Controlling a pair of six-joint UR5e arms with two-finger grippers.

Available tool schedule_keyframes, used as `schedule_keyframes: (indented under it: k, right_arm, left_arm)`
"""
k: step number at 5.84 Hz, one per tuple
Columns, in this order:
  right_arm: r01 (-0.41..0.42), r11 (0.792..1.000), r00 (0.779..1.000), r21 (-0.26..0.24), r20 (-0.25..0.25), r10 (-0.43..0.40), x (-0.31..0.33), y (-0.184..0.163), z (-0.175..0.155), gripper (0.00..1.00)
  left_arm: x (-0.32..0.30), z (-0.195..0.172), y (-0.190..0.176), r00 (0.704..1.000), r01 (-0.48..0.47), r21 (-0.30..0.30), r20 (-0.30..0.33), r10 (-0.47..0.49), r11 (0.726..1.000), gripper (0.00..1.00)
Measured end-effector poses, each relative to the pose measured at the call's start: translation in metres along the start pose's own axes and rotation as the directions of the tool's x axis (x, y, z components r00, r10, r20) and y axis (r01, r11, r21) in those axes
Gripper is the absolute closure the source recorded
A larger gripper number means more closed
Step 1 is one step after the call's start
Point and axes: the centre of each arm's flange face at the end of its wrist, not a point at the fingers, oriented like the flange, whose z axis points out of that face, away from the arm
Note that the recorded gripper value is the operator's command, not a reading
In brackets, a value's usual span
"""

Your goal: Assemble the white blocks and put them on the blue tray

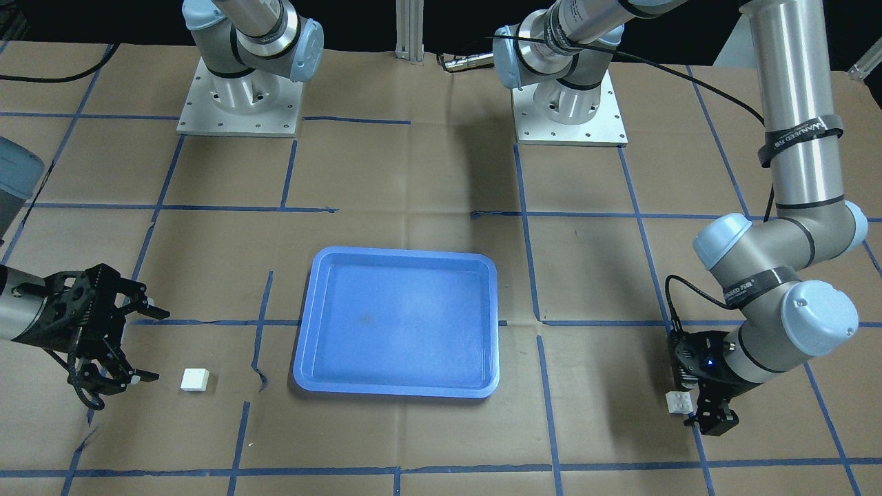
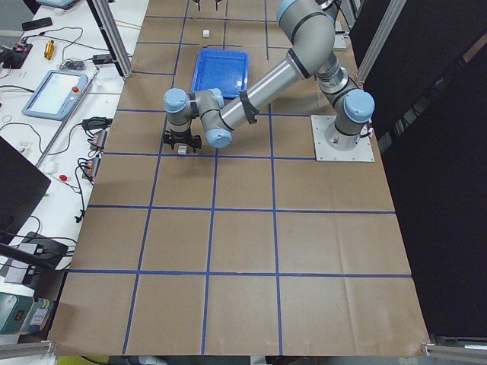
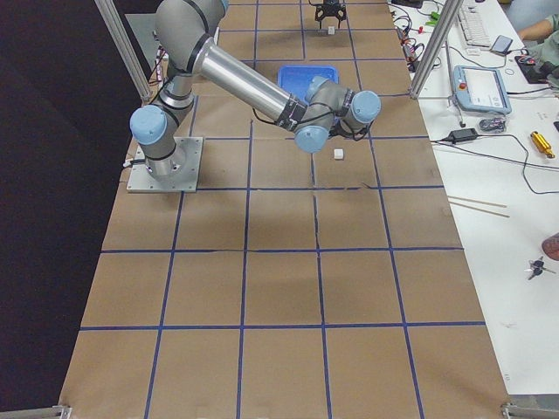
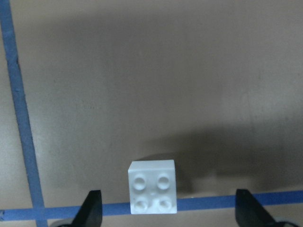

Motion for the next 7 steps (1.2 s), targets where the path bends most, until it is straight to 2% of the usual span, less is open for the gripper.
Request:
schedule_keyframes:
  k: [1, 2, 4, 6, 7]
  right_arm:
    - [-0.031, 0.999, 0.999, 0.032, -0.022, 0.031, 0.002, 0.018, 0.017, 0.0]
    - [-0.051, 0.997, 0.998, 0.054, -0.043, 0.053, 0.005, 0.034, 0.031, 0.0]
    - [-0.038, 0.996, 0.996, 0.079, -0.077, 0.044, 0.007, 0.054, 0.062, 0.0]
    - [-0.04, 0.994, 0.996, 0.097, -0.076, 0.047, -0.002, 0.059, 0.082, 0.01]
    - [-0.046, 0.994, 0.996, 0.102, -0.068, 0.053, -0.005, 0.06, 0.088, 0.08]
  left_arm:
    - [0.0, 0.003, 0.0, 1.0, 0.002, 0.003, 0.0, -0.002, 1.0, 0.58]
    - [0.0, 0.003, 0.0, 1.0, 0.002, 0.003, -0.001, -0.002, 1.0, 0.82]
    - [-0.002, 0.001, 0.0, 1.0, 0.002, 0.001, 0.005, -0.002, 1.0, 0.87]
    - [-0.003, -0.019, -0.003, 1.0, 0.008, -0.006, 0.029, -0.008, 1.0, 0.87]
    - [-0.004, -0.037, -0.018, 0.999, 0.02, -0.009, 0.04, -0.02, 1.0, 0.88]
